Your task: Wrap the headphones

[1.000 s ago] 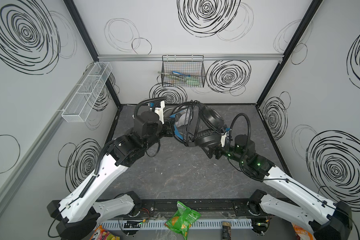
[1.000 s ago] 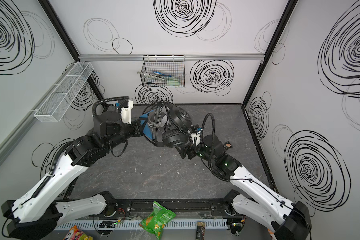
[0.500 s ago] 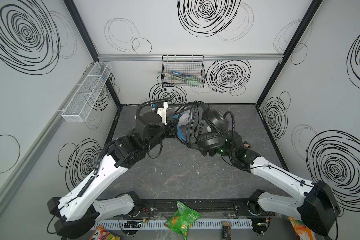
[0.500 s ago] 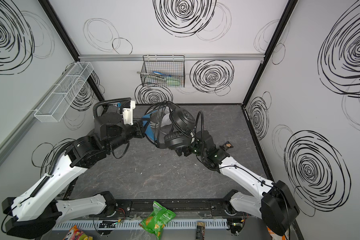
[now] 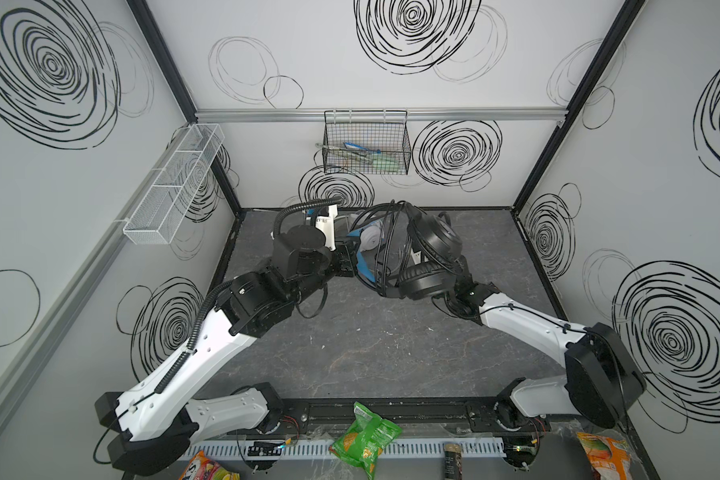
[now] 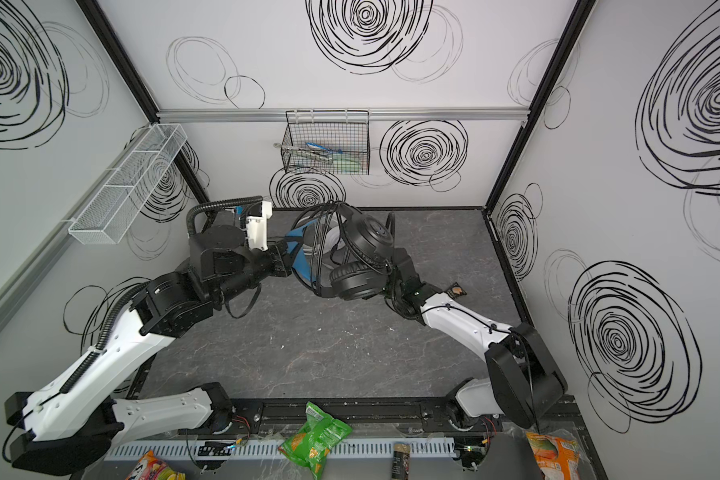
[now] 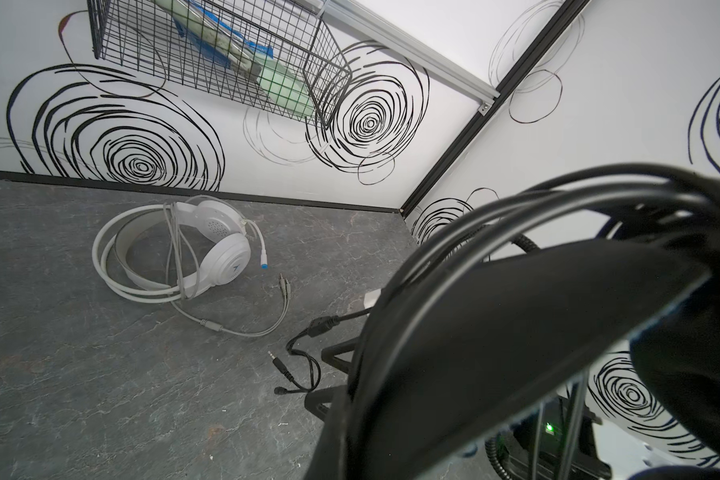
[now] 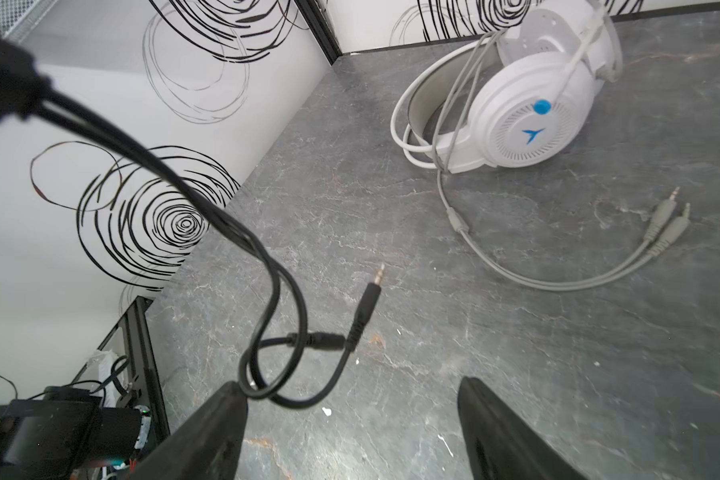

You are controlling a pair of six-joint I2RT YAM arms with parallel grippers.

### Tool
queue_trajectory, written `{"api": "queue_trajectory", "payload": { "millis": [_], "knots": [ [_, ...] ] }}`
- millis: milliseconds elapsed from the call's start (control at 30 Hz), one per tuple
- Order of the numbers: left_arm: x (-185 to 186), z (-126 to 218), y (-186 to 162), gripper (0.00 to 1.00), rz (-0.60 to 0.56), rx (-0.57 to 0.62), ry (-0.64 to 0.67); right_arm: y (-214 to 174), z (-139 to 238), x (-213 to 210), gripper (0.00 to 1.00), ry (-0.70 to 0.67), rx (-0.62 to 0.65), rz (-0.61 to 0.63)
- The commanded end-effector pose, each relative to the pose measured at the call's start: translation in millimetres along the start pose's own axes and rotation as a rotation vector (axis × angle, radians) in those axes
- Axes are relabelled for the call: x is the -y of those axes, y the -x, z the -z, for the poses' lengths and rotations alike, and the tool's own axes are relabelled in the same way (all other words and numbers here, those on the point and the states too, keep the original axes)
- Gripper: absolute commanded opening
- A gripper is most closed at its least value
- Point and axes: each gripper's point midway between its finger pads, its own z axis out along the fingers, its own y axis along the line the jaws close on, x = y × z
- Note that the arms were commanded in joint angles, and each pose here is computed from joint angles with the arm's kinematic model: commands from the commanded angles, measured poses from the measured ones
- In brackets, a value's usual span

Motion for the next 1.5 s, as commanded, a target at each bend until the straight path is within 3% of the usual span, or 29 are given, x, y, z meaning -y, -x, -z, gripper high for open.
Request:
{"api": "queue_trajectory", "payload": {
  "millis": [0, 333, 433, 567, 733, 1167, 1300, 1467],
  "knots": [
    [22, 23, 42, 0.0, 0.086, 0.151, -0.099, 16, 1, -18, 0.82, 0.08, 0.019, 0.002],
    [24, 20, 40, 0.0, 0.085, 0.143, -0.103, 11, 2, -17, 0.78, 0.09, 0.02, 0.003],
    [23, 19, 40, 0.0, 0.085, 0.145, -0.099, 2, -2, -14, 0.61, 0.088, -0.02, 0.01],
    [17, 21, 44, 0.0, 0.09, 0.168, -0.068, -11, 0, -11, 0.2, 0.087, -0.045, 0.028],
    [3, 24, 59, 0.0, 0.103, 0.222, -0.001, -18, 11, -17, 0.02, 0.089, -0.04, 0.049],
    [-34, -5, 102, 0.0, 0.177, 0.375, 0.119, -44, 26, -46, 0.0, 0.055, -0.089, 0.153],
    [-35, -13, 101, 0.0, 0.175, 0.357, 0.099, -32, 37, -44, 0.0, 0.016, -0.041, 0.163],
    [-31, -12, 86, 0.0, 0.15, 0.299, 0.071, -13, 56, -12, 0.0, -0.095, 0.061, 0.104]
  ]
}}
